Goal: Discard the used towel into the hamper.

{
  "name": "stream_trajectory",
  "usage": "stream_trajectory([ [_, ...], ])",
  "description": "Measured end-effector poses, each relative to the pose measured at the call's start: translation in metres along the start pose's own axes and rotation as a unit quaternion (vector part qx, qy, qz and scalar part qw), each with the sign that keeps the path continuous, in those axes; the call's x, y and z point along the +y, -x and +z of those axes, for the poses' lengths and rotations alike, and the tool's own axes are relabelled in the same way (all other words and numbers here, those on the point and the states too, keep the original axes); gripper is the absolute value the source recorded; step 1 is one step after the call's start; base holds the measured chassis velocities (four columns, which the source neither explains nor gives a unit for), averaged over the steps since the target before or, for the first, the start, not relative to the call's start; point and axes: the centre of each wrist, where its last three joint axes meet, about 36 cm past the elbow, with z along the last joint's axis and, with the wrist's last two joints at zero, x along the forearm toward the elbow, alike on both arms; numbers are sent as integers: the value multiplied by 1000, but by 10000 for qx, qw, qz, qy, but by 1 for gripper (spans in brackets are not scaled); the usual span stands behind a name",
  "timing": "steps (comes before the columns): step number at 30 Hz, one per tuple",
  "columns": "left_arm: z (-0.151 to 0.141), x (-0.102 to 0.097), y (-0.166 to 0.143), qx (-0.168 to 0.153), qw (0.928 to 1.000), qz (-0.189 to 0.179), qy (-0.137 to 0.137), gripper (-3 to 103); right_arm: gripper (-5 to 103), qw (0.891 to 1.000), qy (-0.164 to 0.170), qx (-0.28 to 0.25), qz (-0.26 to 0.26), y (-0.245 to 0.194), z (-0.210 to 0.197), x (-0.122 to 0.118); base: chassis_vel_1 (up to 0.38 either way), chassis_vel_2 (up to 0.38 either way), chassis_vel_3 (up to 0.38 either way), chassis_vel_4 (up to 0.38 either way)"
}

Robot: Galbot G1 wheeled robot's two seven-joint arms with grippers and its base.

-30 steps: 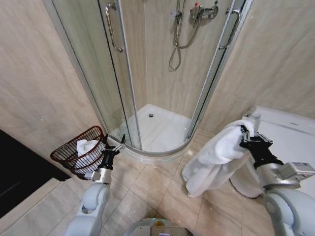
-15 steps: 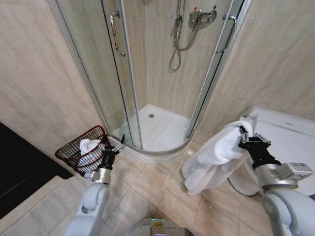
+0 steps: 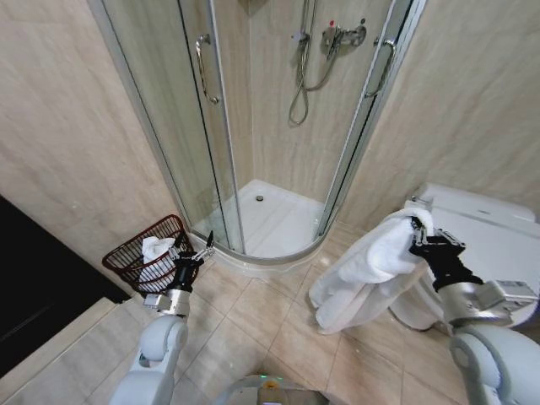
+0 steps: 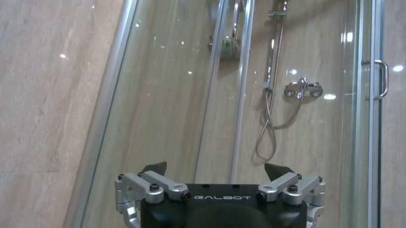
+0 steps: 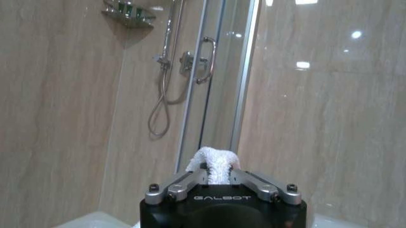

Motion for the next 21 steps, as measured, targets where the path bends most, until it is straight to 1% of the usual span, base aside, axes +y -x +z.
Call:
stream_trajectory([
  [12,0,-2,-1,0,10000,13,-6,100,3,10000,17,-22,-4,-1,1,0,48,-51,-55,55],
  [21,-1,-3,-1,14,10000,10,-20,100,3,10000,6,-35,-36,-2,3,2,26,-17,-19,19],
])
